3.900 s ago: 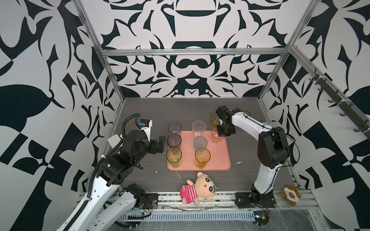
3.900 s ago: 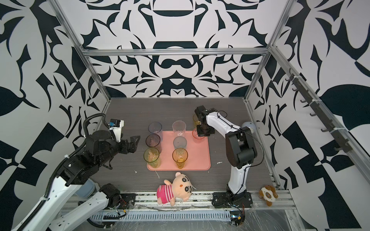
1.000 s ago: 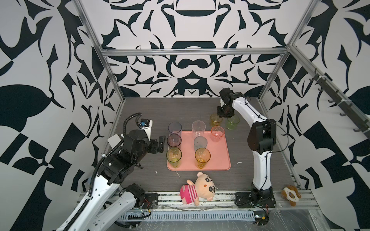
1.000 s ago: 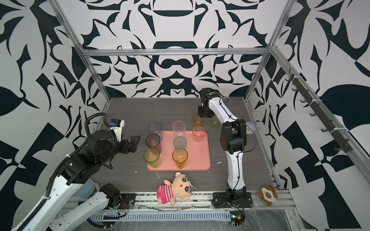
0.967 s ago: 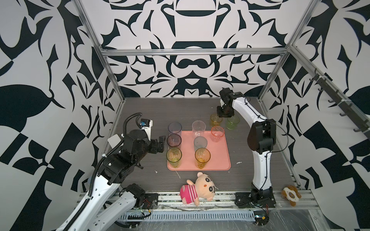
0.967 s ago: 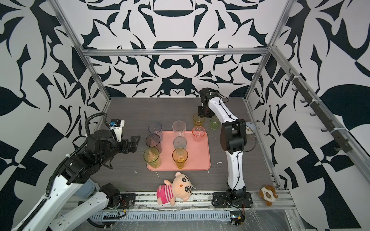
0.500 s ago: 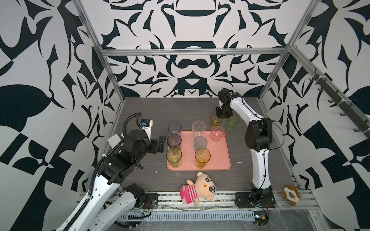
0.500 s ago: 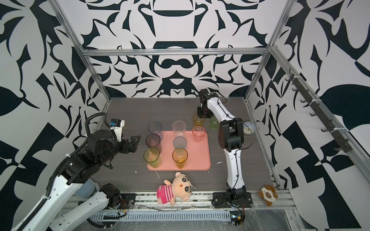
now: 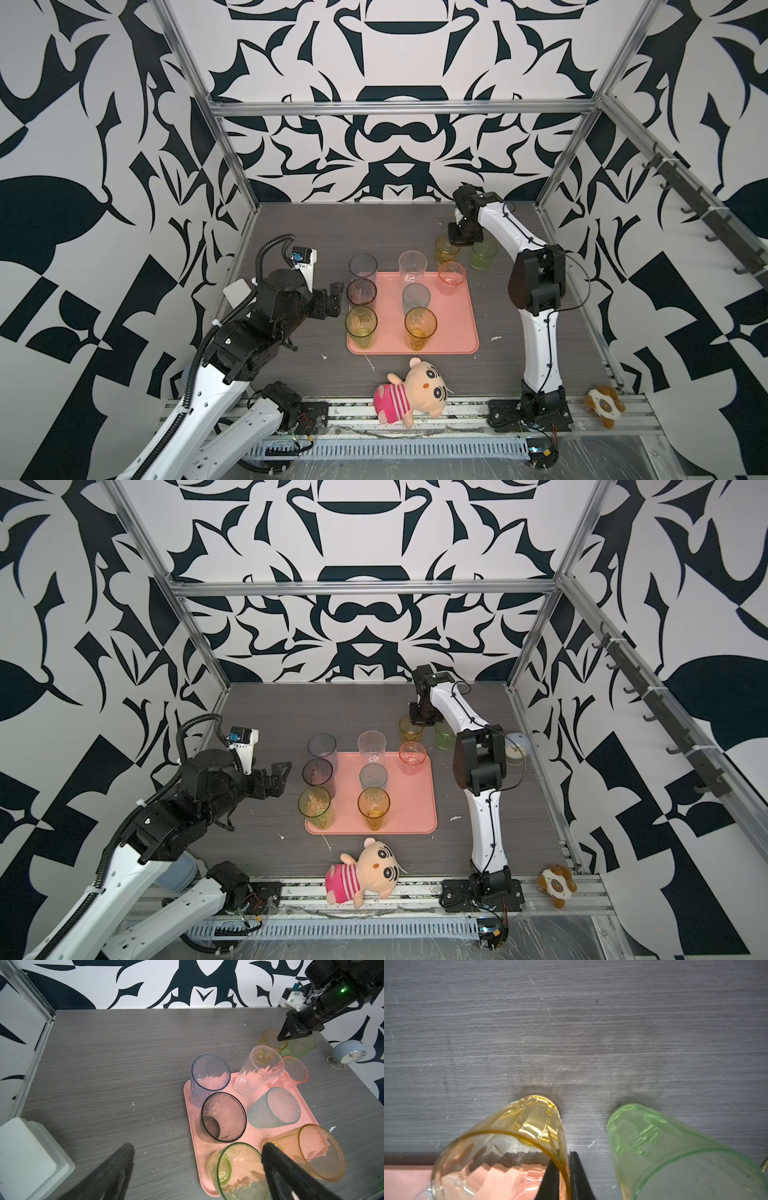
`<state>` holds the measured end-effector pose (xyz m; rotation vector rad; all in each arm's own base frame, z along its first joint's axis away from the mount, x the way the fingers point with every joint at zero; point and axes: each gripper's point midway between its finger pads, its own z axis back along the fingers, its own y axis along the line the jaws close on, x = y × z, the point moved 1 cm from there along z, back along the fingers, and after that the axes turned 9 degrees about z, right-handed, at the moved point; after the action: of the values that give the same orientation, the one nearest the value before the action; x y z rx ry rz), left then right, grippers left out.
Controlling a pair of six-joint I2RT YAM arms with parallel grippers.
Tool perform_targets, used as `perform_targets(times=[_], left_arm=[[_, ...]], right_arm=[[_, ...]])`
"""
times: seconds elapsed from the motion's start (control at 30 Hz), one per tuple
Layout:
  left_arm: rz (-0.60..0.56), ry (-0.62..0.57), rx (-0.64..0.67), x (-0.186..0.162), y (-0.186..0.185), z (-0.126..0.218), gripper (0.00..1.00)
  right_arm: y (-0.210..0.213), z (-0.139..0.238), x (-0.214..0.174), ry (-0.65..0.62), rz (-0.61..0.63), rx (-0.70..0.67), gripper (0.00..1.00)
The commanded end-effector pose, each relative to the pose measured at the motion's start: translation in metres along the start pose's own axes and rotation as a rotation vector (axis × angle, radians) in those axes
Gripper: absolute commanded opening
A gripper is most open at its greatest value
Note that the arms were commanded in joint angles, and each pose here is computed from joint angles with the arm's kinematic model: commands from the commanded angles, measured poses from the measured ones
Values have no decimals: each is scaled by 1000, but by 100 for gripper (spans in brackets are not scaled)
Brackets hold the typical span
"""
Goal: Place the glasses into the tray
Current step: 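Move the right gripper over the amber glass beside the tray and close on it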
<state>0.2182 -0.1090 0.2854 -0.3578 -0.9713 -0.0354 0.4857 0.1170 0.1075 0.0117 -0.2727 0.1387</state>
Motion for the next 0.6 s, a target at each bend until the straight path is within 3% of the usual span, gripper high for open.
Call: perform_targets(times=[0.0,0.17,0.57], left_arm=[[7,13,4,-6,3,-1,99],[7,12,4,-6,3,-1,99],[10,13,1,-6,3,-1,99]], right_arm=[[-2,19,11,-45,-10,-1,7],[-2,26,12,-55,-8,3,0],[-5,78,12,-110,0,1,0]])
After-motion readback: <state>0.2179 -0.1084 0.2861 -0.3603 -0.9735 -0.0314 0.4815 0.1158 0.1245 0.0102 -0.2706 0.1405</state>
